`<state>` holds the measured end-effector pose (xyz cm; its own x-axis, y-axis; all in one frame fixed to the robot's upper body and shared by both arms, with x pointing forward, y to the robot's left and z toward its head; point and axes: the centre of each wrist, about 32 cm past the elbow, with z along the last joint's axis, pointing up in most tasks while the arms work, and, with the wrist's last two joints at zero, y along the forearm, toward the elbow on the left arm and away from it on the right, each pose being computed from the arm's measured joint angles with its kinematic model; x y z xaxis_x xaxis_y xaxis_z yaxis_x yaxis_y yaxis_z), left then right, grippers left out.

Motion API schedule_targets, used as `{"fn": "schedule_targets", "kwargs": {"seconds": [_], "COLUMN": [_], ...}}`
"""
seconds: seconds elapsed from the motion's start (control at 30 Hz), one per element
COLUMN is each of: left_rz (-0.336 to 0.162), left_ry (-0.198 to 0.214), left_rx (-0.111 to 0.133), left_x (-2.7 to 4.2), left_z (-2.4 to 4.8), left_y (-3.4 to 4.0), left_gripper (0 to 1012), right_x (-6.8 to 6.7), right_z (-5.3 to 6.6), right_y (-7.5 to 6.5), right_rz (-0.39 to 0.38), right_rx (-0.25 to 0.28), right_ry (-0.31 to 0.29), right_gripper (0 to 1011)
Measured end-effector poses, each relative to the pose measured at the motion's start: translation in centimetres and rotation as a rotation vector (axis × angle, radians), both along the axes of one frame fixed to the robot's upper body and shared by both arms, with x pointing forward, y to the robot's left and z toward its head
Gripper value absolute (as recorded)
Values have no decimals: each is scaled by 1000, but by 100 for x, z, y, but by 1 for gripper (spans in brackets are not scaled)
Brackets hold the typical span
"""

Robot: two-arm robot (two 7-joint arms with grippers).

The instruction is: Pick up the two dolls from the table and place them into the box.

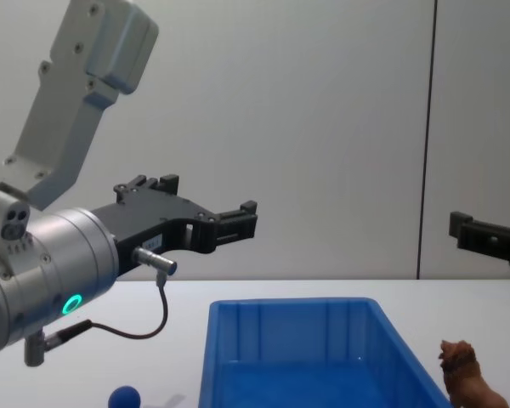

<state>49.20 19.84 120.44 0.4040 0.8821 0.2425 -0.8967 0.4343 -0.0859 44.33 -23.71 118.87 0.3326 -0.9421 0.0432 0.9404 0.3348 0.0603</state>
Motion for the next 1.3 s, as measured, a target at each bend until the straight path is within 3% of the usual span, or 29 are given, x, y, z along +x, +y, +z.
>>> {"fn": "schedule_targets", "kwargs": {"seconds": [1.3], "left_rz": [0], "left_ry": [0], "left_rx": [0], "left_x": [0], "left_z": [0], "left_y": [0], "left_gripper": [1003], "right_x": [0], "right_z": [0], "right_y": [0], "right_rz": [0], "right_rx": [0], "right_ry": [0], "right_gripper": [1001]}}
